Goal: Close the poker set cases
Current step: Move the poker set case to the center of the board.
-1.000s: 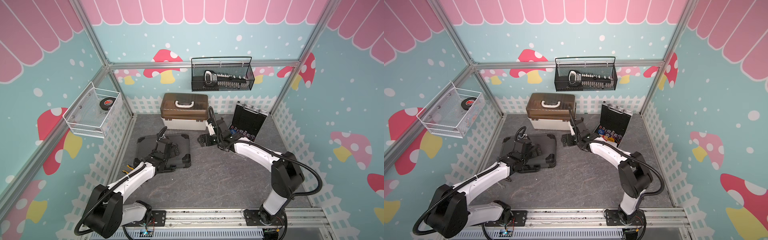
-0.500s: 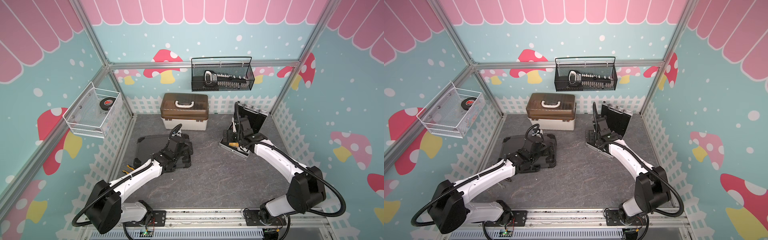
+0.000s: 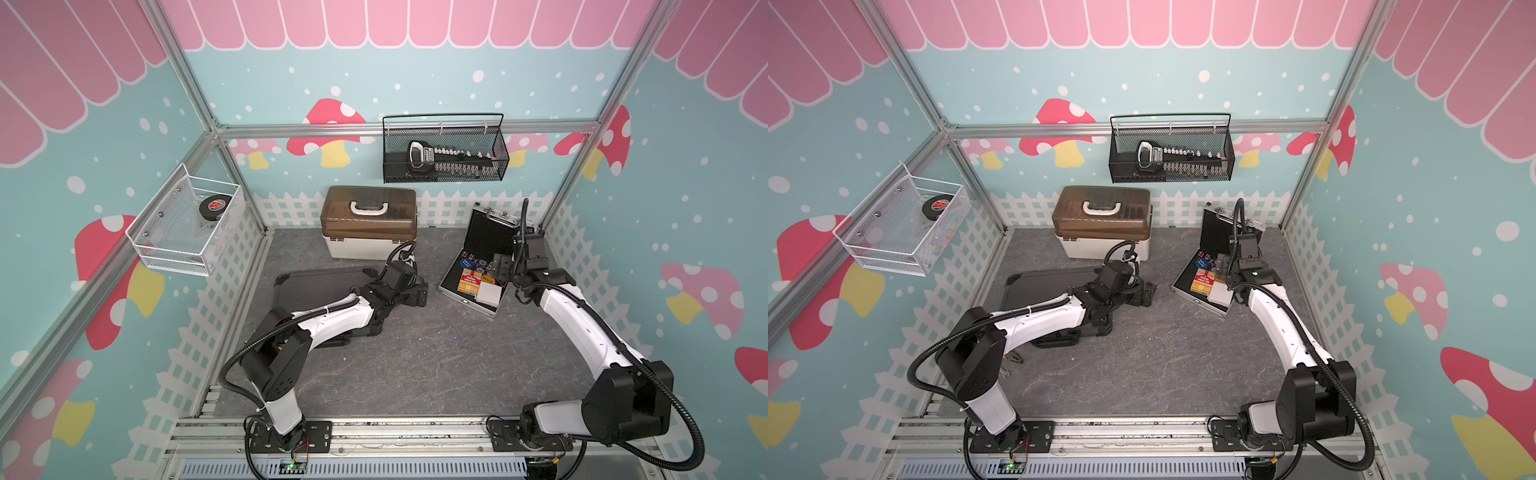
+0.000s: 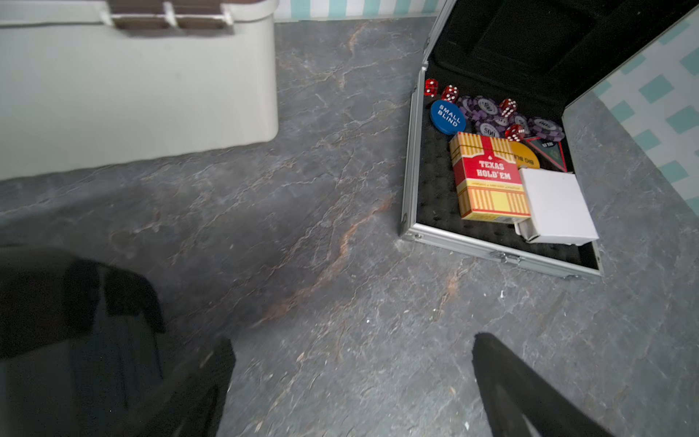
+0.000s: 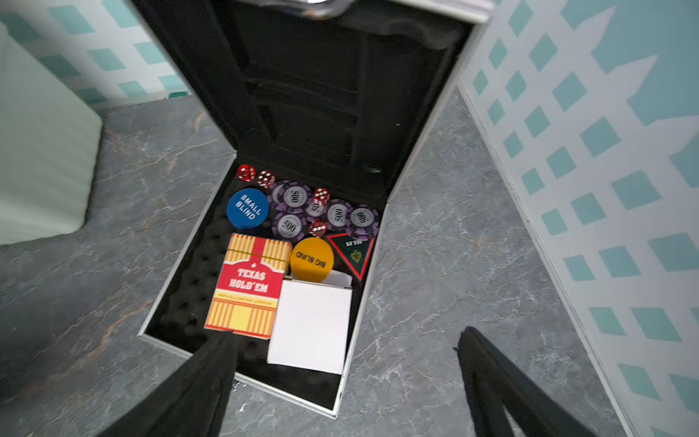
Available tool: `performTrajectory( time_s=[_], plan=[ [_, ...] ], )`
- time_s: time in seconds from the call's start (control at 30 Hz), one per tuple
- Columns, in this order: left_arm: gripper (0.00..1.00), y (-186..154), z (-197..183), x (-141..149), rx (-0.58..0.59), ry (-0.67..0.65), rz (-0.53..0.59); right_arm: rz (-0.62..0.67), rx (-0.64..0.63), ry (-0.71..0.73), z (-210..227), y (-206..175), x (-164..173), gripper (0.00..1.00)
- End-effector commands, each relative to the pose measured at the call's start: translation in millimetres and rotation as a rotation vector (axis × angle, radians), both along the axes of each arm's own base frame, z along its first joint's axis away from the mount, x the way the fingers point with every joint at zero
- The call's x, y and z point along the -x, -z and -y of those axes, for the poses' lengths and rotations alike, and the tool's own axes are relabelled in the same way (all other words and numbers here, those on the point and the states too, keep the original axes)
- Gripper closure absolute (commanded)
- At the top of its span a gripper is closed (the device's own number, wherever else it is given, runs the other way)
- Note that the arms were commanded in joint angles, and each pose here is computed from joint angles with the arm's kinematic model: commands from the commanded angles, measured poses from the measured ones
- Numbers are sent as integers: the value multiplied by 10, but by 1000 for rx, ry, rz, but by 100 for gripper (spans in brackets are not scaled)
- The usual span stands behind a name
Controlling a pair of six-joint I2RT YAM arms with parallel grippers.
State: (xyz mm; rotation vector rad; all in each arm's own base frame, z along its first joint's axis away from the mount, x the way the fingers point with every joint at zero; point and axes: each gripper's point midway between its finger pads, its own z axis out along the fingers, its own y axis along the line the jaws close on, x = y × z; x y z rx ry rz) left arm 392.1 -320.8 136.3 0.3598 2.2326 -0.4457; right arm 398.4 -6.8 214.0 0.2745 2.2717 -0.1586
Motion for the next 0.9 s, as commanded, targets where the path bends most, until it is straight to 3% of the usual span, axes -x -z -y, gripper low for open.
performTrajectory(
  time_s=[0.0, 0.37, 0.87],
  plan=[
    [1, -101, 242, -144, 37, 62, 58, 30, -21, -11, 110, -185, -64, 9],
    [2, 266, 614, -490, -50, 138, 60, 46, -50, -47, 356, -60, -426, 10],
    [8, 729, 913, -690, -93, 155, -12, 59, 29, -65, 493, 39, -549, 11]
  ],
)
